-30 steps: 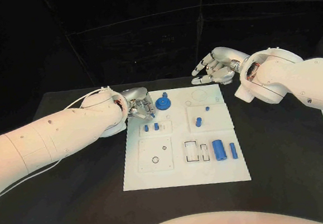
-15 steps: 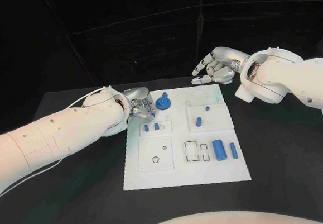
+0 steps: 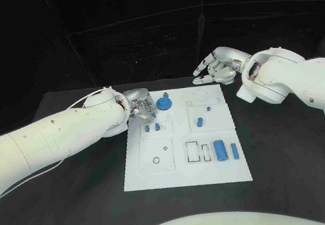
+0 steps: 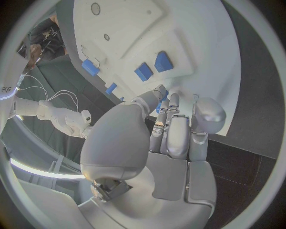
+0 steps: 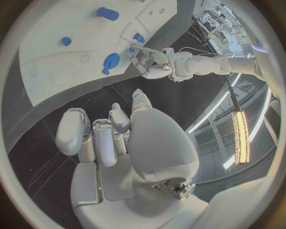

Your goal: Assemble the parts on the task board

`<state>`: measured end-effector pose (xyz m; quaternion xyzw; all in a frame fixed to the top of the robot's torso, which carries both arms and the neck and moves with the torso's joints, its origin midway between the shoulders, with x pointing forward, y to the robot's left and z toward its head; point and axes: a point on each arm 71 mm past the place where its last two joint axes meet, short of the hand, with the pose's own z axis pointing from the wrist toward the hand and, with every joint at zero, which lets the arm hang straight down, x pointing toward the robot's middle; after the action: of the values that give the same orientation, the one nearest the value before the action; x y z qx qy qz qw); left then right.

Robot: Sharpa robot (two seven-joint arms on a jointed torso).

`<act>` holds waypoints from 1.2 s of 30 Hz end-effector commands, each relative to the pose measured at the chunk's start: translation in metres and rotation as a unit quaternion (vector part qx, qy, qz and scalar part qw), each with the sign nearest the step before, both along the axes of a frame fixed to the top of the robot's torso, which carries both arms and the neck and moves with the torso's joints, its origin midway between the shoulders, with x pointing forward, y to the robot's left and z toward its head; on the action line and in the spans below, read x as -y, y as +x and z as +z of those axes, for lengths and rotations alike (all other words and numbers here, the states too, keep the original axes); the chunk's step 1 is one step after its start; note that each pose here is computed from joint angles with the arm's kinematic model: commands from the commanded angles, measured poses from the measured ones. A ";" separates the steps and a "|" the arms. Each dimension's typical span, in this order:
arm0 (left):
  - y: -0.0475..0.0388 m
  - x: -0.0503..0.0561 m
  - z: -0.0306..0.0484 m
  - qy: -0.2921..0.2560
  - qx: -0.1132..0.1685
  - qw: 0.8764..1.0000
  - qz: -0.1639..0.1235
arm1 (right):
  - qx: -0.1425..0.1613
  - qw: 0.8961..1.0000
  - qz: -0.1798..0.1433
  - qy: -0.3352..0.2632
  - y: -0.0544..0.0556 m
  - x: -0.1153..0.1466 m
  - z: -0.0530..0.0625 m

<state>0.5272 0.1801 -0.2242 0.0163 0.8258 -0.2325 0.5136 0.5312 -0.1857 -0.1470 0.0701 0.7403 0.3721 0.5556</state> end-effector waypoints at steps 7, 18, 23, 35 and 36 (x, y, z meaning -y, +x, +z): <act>0.0008 -0.002 0.0010 -0.013 -0.003 1.000 0.011 | 0.005 1.000 0.000 0.001 0.000 0.001 0.002; 0.0007 -0.009 0.0020 -0.016 0.003 1.000 0.018 | 0.007 1.000 -0.010 -0.014 0.002 0.007 0.001; -0.0012 -0.022 0.0028 -0.020 0.001 0.999 0.030 | 0.024 0.997 -0.012 -0.066 0.003 0.015 -0.003; -0.0066 -0.051 0.0153 -0.169 0.010 0.982 0.085 | 0.086 0.976 0.014 -0.199 -0.007 0.019 -0.019; -0.0067 -0.053 0.0175 -0.198 0.013 0.976 0.093 | 0.093 0.973 0.019 -0.211 -0.010 0.018 -0.021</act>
<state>0.5190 0.2338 -0.2159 -0.0895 0.8017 -0.2705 0.5255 0.5236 -0.2058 -0.1677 -0.0351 0.7549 0.2672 0.5978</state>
